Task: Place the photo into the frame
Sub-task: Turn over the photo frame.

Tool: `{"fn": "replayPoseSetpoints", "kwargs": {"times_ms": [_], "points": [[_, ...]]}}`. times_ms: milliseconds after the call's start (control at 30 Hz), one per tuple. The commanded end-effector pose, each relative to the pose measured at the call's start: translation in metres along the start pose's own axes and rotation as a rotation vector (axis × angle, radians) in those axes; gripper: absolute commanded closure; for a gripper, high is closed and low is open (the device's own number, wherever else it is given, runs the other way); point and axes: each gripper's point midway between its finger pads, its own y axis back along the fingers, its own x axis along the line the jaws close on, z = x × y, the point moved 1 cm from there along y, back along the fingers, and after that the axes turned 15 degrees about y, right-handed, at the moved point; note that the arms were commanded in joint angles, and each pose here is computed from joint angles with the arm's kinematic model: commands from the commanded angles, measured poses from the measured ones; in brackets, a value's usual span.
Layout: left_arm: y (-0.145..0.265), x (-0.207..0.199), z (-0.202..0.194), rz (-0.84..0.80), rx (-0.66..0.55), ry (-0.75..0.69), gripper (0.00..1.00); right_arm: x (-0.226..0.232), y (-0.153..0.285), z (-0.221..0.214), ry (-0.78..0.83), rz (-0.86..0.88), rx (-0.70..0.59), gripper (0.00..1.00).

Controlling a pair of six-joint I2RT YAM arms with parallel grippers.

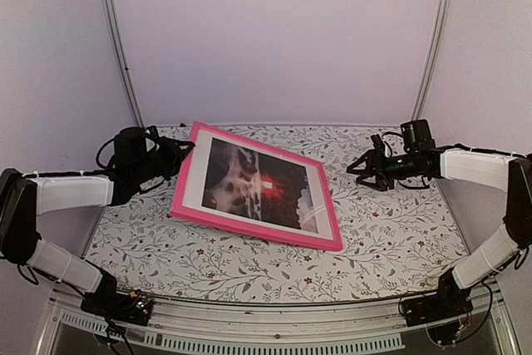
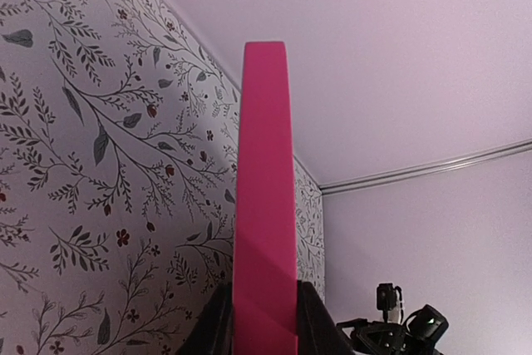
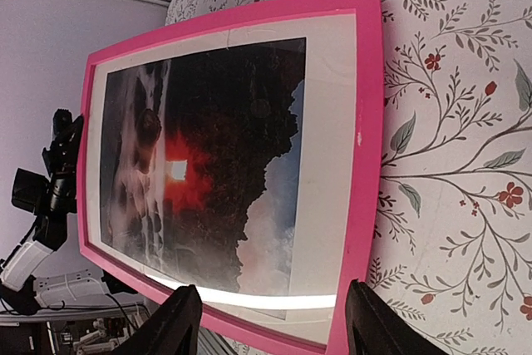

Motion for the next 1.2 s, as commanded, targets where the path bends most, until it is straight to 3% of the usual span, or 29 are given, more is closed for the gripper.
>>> {"fn": "replayPoseSetpoints", "kwargs": {"times_ms": [0, 233, 667, 933, 1167], "points": [[0.008, -0.004, -0.017, -0.073, 0.023, -0.023, 0.76, -0.004, -0.011, -0.006, -0.003, -0.001, 0.007, 0.38], [0.015, 0.041, -0.044, -0.013, 0.117, -0.01, 0.55, -0.009, -0.022, -0.015, -0.021, 0.001, 0.032, 0.38], [0.031, 0.12, -0.114, 0.16, 0.365, -0.049, 0.46, -0.019, -0.031, -0.031, -0.04, -0.064, 0.081, 0.38], [0.039, 0.144, -0.149, 0.21, 0.535, -0.092, 0.44, -0.027, -0.032, -0.04, -0.041, -0.124, 0.11, 0.38], [0.052, 0.156, -0.164, 0.291, 0.644, -0.186, 0.33, -0.031, -0.032, -0.044, -0.02, -0.207, 0.14, 0.38]]}}
